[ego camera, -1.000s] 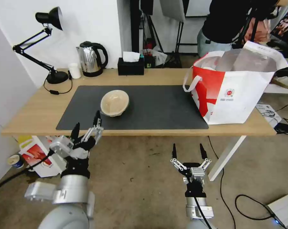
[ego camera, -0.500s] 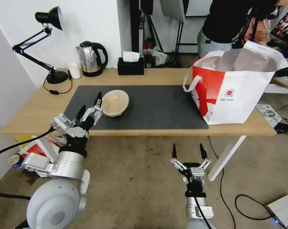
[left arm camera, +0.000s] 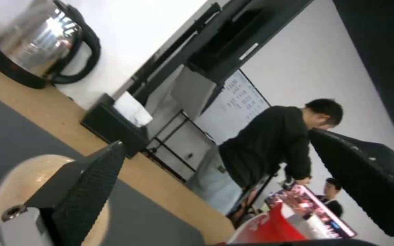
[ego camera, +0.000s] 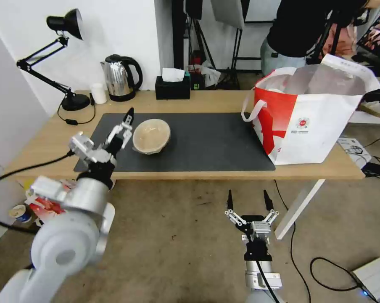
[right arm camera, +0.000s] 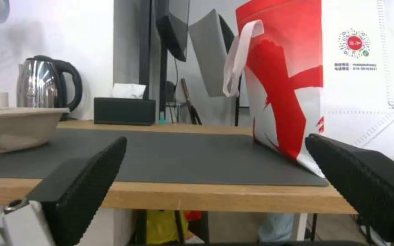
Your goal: Pick up the trash from the table and place it into the takeout bag.
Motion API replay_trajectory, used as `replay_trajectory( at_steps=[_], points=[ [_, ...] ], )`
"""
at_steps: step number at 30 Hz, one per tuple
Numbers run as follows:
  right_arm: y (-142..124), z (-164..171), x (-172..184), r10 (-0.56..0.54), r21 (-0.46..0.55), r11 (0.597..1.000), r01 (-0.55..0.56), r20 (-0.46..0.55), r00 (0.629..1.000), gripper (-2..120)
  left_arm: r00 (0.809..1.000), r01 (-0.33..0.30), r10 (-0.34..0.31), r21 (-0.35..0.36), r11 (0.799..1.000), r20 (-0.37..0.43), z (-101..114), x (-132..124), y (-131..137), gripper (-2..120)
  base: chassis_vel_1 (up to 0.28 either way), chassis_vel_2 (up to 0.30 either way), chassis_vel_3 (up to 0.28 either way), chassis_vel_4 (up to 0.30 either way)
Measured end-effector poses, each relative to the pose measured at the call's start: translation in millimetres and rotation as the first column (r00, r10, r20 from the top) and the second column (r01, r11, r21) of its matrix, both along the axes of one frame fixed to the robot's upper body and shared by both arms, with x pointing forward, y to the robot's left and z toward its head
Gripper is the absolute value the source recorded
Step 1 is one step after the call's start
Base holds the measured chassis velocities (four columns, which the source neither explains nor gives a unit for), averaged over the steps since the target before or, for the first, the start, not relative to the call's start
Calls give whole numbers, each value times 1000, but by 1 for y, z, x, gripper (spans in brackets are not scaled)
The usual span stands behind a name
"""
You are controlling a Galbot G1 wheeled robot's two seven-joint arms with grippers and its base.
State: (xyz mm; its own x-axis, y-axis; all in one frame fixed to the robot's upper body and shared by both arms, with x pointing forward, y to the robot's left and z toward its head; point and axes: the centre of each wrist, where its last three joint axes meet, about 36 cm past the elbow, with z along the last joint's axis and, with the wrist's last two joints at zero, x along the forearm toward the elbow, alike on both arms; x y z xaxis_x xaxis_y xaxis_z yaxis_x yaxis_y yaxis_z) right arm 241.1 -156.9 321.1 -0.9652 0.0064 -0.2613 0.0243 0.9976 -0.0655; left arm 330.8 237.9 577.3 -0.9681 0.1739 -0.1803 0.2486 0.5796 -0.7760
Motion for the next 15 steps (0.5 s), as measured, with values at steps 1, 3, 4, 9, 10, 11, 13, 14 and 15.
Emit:
replay_trajectory(
  at_steps=[1, 3, 4, 9, 10, 11, 13, 14, 15],
  points=[
    [0, 0, 0, 0, 0, 1000, 0, 0, 1000, 100, 1000, 5, -5, -6, 1000, -2, 2, 2, 1, 100, 0, 0, 0, 0],
    [0, 0, 0, 0, 0, 1000, 0, 0, 1000, 100, 1000, 7, -7, -7, 1000, -3, 2, 3, 1, 100, 0, 0, 0, 0],
    [0, 0, 0, 0, 0, 1000, 0, 0, 1000, 100, 1000, 8, -8, -7, 1000, -3, 2, 3, 1, 100, 0, 0, 0, 0],
    [0, 0, 0, 0, 0, 1000, 0, 0, 1000, 100, 1000, 12, -13, -17, 1000, -24, 3, 7, 3, 100, 0, 0, 0, 0],
    [0, 0, 0, 0, 0, 1000, 0, 0, 1000, 100, 999, 14, -14, -21, 1000, -39, 2, 9, 4, 100, 0, 0, 0, 0],
    [0, 0, 0, 0, 0, 1000, 0, 0, 1000, 100, 994, 20, -25, -46, 999, -109, 1, 20, 9, 100, 0, 0, 0, 0],
    [0, 0, 0, 0, 0, 1000, 0, 0, 1000, 100, 986, 26, -36, -67, 997, -163, 0, 29, 13, 100, 0, 0, 0, 0],
    [0, 0, 0, 0, 0, 1000, 0, 0, 1000, 100, 979, 29, -45, -82, 996, -200, -1, 36, 16, 100, 0, 0, 0, 0],
    [0, 0, 0, 0, 0, 1000, 0, 0, 1000, 100, 974, 33, -52, -90, 995, -220, -1, 39, 17, 100, 0, 0, 0, 0]
  ],
)
